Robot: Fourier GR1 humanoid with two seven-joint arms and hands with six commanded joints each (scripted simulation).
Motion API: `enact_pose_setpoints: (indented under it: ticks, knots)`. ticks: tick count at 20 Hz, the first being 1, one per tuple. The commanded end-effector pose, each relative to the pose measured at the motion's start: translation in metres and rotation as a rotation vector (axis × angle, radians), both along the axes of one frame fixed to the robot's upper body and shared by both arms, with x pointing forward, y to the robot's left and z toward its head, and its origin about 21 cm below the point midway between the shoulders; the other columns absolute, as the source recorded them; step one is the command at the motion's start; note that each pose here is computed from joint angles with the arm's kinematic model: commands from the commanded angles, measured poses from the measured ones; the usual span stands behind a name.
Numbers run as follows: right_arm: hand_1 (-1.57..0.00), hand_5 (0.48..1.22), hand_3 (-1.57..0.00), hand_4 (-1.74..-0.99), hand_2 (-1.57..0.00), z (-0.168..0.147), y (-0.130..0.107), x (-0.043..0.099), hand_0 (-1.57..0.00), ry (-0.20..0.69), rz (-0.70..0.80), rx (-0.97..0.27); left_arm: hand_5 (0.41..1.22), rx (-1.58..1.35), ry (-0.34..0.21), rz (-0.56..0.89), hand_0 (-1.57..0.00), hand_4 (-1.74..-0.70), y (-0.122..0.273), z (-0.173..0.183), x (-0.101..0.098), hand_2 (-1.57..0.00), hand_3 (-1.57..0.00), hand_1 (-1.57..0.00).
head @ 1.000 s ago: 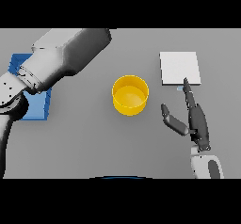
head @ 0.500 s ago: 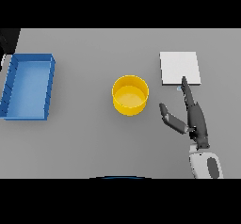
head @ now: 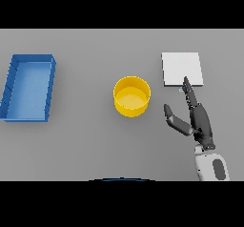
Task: Pick up the red beaker and tilt it to pour out 1 green nut into yellow bowl. Pick up the yellow bowl and place it on the metallic measuring scale.
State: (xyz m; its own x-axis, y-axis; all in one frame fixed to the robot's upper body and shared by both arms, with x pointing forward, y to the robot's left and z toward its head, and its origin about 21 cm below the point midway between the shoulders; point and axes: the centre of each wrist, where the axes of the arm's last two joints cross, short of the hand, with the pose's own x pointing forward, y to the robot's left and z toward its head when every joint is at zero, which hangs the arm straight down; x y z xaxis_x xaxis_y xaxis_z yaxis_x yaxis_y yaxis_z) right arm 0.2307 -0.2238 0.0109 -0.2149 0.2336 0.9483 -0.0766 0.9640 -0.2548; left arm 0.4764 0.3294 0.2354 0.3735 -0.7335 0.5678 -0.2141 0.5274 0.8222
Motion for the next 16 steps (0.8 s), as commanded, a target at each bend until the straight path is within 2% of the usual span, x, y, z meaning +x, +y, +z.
enact_pose_setpoints:
  ticks: [1,3,6,11,15,16]
  knots:
    - [0.0,0.68,0.0,-1.168,0.0,-0.001,0.0,0.001,0.0,-0.006,0.0,-0.009,1.221,-0.041,-0.005,0.007,-1.57,-1.74,0.004,-0.013,-0.002,-1.57,-1.52,-1.57]
    - [0.0,0.696,0.0,-1.188,0.0,0.001,0.004,0.003,0.0,-0.012,0.009,-0.021,1.221,-0.11,0.031,0.071,-1.57,-1.74,0.014,-0.036,-0.009,-1.57,-1.46,-1.57]
    - [0.0,0.703,0.0,-1.194,0.0,0.001,0.004,0.003,0.0,-0.005,0.007,-0.029,1.221,-0.213,0.026,0.096,-1.57,-1.74,0.018,-0.065,-0.023,-1.57,-1.37,-1.57]
    - [0.0,0.699,0.0,-1.202,0.0,0.0,0.004,0.006,0.0,-0.009,0.001,-0.037,1.221,-0.31,0.029,0.158,-1.57,-1.74,0.014,-0.108,-0.062,-1.57,-1.39,-1.57]
    - [0.0,0.687,0.0,-1.186,0.0,-0.005,0.004,0.002,0.0,0.004,0.001,-0.034,1.221,-0.347,0.075,0.204,-1.57,-1.74,0.008,-0.128,-0.088,-1.57,-1.38,-1.57]
    - [0.0,0.686,0.0,-1.177,0.0,-0.004,0.005,0.004,0.0,0.007,-0.002,-0.025,1.15,-0.36,0.084,0.201,-1.57,-1.74,0.004,-0.133,-0.094,-1.57,-1.39,-1.57]
